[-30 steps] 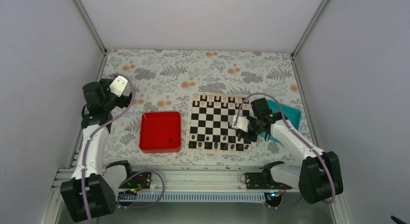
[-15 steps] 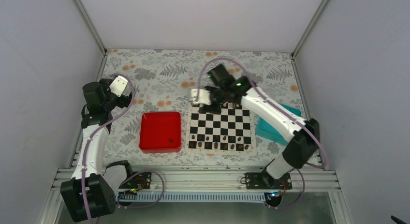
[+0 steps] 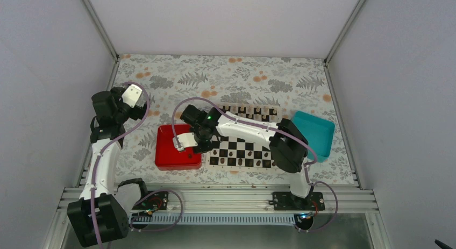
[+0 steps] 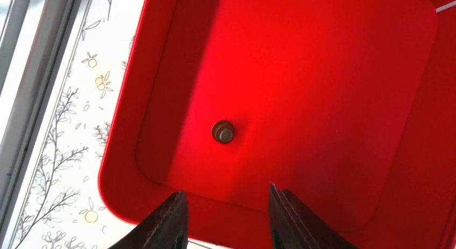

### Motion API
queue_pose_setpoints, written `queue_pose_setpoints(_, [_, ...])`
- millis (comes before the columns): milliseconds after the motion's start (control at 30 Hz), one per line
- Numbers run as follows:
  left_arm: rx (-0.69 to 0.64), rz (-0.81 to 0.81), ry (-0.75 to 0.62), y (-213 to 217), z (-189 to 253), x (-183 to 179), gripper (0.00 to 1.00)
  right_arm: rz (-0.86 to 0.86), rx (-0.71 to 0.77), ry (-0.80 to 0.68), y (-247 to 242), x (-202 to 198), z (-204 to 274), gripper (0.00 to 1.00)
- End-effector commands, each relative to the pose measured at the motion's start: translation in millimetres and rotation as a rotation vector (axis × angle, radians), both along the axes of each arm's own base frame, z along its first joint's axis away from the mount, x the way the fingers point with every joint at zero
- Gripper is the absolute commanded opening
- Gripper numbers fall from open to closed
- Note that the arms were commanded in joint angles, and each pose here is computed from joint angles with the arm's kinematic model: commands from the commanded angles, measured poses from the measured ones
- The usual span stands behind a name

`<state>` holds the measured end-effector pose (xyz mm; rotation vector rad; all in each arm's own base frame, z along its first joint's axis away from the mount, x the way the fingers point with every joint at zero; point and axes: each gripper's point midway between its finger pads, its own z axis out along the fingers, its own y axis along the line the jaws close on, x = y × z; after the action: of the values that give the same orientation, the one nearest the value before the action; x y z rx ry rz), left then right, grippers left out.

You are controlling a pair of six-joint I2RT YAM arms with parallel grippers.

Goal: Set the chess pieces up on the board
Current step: Pick up the chess piece from the storage box.

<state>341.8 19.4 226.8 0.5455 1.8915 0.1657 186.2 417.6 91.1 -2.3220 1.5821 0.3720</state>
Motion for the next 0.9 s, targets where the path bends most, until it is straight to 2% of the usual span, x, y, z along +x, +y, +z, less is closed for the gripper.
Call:
queue_pose_setpoints(0, [0.008,-0.022,-0.043,-4,10,-1,1.00,0.003,0.039,-0.041,22,6,4,0.40])
queue_pose_setpoints(433, [0.010,-0.031,-0.060,-6,13,-3,1.00,0.046,-0.051,-0.003,36,-3,-29,0.37])
queue_pose_setpoints(867, [0.012,-0.040,-0.070,-8,14,-5,1.00,0.080,-0.151,0.027,25,-16,-47,0.34])
